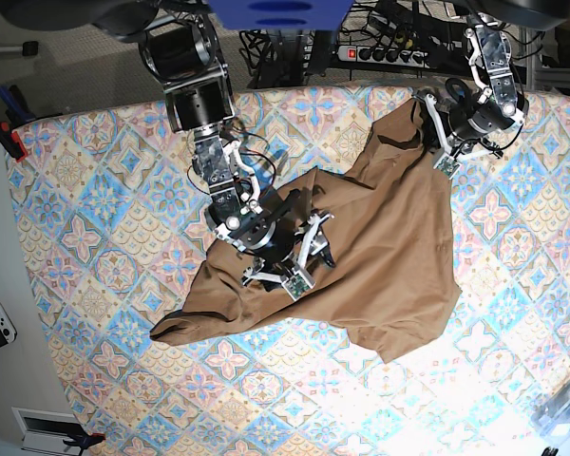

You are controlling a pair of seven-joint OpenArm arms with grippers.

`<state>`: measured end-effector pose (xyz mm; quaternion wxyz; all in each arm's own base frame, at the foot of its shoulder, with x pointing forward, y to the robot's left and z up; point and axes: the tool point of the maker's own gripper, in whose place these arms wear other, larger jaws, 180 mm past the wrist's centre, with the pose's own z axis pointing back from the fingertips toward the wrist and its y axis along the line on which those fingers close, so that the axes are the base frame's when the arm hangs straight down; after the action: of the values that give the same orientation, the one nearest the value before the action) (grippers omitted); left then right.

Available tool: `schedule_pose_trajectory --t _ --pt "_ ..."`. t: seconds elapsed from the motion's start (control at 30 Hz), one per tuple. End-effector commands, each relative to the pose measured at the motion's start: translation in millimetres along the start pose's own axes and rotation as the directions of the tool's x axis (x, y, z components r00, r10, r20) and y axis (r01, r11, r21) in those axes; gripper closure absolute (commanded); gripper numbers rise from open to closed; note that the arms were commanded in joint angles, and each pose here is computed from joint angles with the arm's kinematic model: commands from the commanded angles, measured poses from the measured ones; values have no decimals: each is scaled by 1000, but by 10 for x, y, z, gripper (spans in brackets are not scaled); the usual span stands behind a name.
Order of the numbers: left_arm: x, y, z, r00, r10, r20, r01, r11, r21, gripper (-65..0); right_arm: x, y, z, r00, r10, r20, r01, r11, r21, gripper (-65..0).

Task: Layout the t-shirt on the table in an organized manner, then fold the t-shirt properly
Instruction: 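Grasp the brown t-shirt fabric near the left gripper with the right gripper, then drag the grasped shirt edge with the right gripper away from the left gripper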

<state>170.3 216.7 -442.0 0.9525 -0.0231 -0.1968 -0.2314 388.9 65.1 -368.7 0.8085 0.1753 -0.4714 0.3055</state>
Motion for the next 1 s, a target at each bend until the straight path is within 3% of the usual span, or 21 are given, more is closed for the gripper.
schedule_pose_trajectory --t 0.0,0.47,0.57,0.7,0.97 --pt "-505 147 -19 971 11 -238 12 996 93 0 298 -32 -2 997 8 81 -8 1000 -3 -338" --pt "-505 147 -19 971 11 -238 12 996 93 0 301 -12 -6 997 12 81 -13 1000 2 -328" --pt "-505 147 -19 971 11 -238 12 996 93 0 234 1 -26 998 8 59 -8 1000 7 -226" --pt "-500 148 -17 971 10 -237 13 995 94 0 115 22 -61 1000 -5 29 4 1000 16 0" --pt "-500 148 -17 971 10 -237 13 995 94 0 117 12 -58 1000 -6 29 6 1000 13 0"
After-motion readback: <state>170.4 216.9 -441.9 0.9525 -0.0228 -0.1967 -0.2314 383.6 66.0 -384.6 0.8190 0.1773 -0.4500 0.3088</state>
